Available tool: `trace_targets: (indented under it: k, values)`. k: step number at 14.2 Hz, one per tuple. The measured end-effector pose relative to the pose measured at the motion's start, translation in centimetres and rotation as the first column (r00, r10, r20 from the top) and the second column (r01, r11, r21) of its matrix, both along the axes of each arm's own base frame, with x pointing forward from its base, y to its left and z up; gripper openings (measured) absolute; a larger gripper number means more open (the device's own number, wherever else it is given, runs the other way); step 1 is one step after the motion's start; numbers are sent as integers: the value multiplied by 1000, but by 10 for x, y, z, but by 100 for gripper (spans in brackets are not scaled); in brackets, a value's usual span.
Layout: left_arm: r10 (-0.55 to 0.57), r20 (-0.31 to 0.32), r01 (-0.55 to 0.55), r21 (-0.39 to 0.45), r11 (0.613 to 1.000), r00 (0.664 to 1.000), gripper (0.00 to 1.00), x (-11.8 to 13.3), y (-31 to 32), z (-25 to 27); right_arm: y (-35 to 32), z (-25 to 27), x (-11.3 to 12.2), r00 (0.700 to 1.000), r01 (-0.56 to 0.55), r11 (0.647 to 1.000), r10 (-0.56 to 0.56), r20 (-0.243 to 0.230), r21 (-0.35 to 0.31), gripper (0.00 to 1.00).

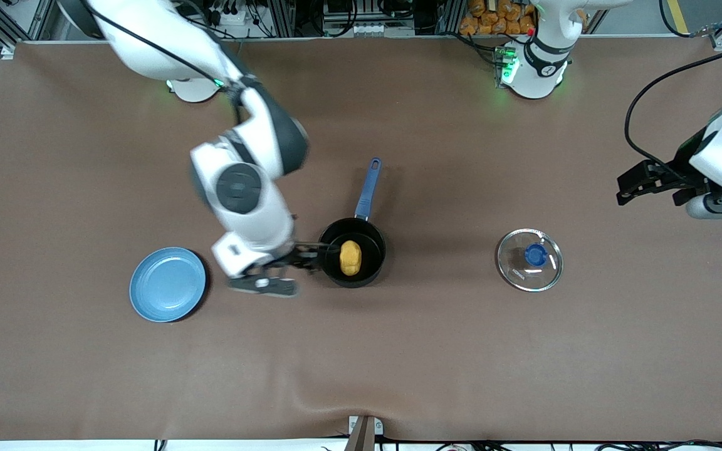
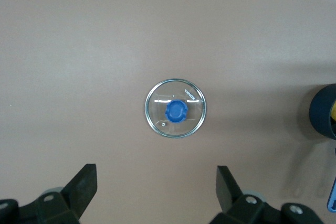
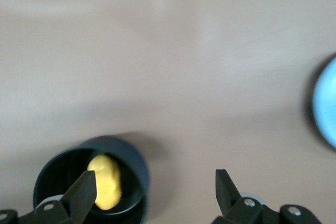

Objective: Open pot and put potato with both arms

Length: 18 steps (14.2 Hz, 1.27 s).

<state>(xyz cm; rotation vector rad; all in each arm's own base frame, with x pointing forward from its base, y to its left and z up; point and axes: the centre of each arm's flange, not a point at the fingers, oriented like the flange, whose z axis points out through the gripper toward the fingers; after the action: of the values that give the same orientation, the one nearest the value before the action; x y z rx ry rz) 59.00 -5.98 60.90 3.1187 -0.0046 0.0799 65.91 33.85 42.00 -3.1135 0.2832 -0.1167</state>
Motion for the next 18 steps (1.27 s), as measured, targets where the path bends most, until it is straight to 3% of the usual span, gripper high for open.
trace_targets:
  k: [5, 9, 18]
  values:
    - [6, 9, -6, 4, 1000, 1000, 100, -25, 22, 14, -132, 57, 26, 999, -17, 999, 16, -35, -38, 100]
    - [7, 26, -7, 3, 1000, 1000, 100, -33, 22, 8, -229, 90, 31, 995, -87, 995, 84, -56, -52, 100]
    - [8, 32, -8, 3, 1000, 999, 100, -32, 22, 8, -359, 137, -31, 992, -118, 992, 116, -56, -36, 100]
